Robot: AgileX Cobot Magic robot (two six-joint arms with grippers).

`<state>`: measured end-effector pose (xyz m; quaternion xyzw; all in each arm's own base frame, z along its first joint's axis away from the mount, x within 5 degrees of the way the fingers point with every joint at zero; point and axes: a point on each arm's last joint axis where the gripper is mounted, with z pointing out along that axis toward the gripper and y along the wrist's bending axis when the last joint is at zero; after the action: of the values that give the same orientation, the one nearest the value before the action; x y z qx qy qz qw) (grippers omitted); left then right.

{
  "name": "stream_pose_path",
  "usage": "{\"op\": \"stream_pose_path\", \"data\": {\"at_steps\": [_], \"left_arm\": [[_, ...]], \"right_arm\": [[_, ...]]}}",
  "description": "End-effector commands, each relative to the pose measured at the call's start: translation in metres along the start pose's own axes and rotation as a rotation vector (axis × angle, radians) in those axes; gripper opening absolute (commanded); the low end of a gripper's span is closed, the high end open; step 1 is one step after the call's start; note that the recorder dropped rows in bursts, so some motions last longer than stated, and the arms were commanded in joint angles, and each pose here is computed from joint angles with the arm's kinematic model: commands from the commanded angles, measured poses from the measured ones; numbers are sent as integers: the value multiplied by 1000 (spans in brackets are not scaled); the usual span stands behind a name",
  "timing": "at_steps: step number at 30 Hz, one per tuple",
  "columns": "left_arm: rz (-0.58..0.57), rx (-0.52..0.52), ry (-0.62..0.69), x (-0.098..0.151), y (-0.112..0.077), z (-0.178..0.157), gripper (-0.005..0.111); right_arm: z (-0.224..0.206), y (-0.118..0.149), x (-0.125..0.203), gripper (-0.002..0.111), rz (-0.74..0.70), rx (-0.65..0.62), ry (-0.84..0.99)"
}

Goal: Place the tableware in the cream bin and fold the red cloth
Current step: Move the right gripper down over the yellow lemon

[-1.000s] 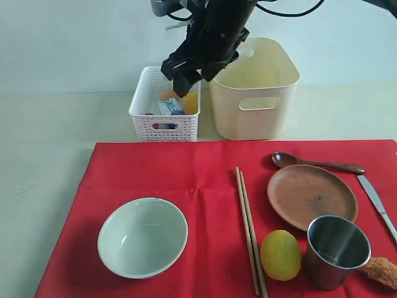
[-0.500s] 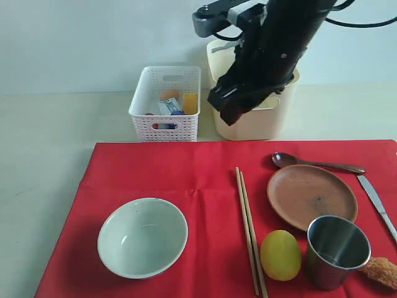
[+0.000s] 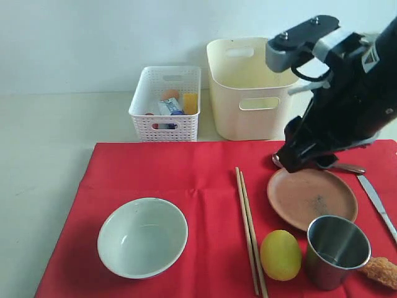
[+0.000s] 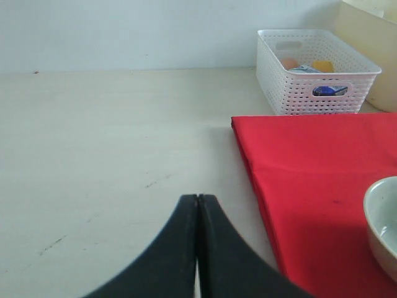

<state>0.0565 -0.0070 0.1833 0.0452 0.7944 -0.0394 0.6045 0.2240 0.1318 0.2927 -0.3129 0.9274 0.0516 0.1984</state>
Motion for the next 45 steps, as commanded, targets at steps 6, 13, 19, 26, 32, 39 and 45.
{"op": "stream_pose_path", "data": {"at_steps": [6,13,19,26,32,39,45], "left_arm": [[-12,-2,-7,0,0,0,0],[-12,-2,-7,0,0,0,0],[-12,-2,-7,0,0,0,0],[-12,-2,-7,0,0,0,0],[-12,-2,-7,0,0,0,0],[-12,-2,-7,0,0,0,0],[-12,-2,-7,0,0,0,0]], "right_arm": [[22,18,28,56,17,-181,68],[35,23,34,56,-37,-224,39],[63,23,33,57,-88,-245,119],[95,44,35,66,-288,-253,212],[102,46,33,79,-476,-150,207],[103,39,31,84,-620,-82,197],[107,40,32,84,-610,-94,212]]}}
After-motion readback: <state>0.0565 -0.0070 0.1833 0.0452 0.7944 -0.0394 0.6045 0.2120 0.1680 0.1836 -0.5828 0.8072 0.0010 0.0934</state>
